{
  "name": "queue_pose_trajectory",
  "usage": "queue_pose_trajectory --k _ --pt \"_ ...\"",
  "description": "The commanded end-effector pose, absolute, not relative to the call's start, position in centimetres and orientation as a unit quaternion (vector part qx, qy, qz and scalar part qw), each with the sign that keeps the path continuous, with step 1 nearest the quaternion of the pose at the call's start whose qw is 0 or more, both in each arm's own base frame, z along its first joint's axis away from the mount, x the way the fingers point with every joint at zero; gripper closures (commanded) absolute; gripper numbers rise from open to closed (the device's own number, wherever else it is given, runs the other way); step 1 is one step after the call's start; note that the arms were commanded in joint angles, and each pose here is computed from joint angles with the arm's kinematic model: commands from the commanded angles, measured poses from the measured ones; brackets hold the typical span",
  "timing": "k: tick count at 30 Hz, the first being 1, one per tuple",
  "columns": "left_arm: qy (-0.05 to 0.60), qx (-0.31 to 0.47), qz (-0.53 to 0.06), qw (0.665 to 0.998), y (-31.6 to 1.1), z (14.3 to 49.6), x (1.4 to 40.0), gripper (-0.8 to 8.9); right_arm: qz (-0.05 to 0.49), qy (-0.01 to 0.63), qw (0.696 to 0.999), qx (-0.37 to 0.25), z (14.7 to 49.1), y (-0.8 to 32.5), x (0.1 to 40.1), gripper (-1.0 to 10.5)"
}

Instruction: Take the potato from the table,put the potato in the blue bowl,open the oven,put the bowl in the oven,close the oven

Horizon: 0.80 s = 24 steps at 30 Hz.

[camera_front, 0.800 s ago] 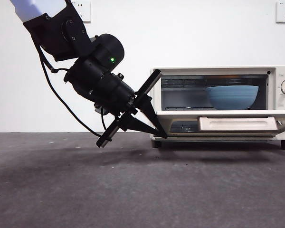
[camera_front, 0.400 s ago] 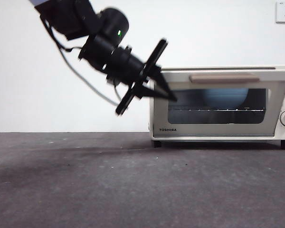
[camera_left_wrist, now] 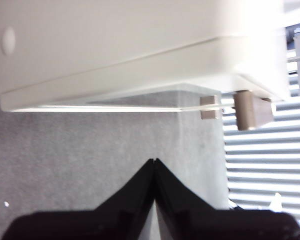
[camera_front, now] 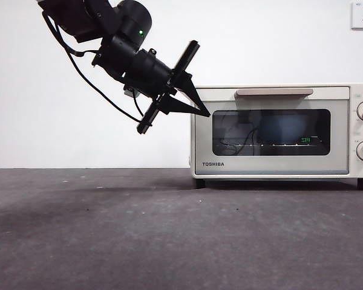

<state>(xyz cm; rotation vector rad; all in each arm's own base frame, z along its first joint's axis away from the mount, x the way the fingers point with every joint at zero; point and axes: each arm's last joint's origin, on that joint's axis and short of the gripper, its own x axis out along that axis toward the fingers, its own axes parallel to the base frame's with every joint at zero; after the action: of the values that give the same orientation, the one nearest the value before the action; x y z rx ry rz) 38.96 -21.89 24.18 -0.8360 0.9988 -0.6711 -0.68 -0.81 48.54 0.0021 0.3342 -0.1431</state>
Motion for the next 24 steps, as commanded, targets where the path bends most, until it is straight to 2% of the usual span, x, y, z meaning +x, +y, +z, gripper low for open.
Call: queue_pose_trajectory --k 1,5,10,13,16,20,24 --pt "0.463 -0.377 -0.328 0.733 -21.8 24.0 39.1 8.19 -0.068 0.177 0.982 -0.003 48.3 -0.8 -0.8 9.5" --pt "0.463 -0.362 -0.368 0.721 -21.7 24.8 38.6 8.19 -0.066 0.178 0.982 -0.017 48.3 -0.8 -0.8 9.5" --pt "0.448 -0.316 -0.401 0.734 -21.5 27.7 36.5 8.19 -0.062 0.179 0.981 -0.033 48.3 -0.8 -0.7 9.5" --pt "0.428 -0.273 -0.409 0.758 -20.7 30.6 34.4 8.19 -0.062 0.179 0.981 -0.032 48.3 -0.8 -0.7 9.5" --pt "0.394 -0.219 -0.403 0.796 -19.5 33.9 31.7 8.19 -0.062 0.180 0.981 -0.033 48.3 -0.8 -0.6 9.5" --pt "0.339 -0.152 -0.366 0.853 -17.0 38.3 27.5 8.19 -0.063 0.180 0.981 -0.030 48.3 -0.8 -0.6 9.5" --pt "0.287 -0.124 -0.337 0.888 -14.1 42.0 23.2 8.19 -0.063 0.180 0.981 -0.030 48.3 -0.8 -0.6 9.5"
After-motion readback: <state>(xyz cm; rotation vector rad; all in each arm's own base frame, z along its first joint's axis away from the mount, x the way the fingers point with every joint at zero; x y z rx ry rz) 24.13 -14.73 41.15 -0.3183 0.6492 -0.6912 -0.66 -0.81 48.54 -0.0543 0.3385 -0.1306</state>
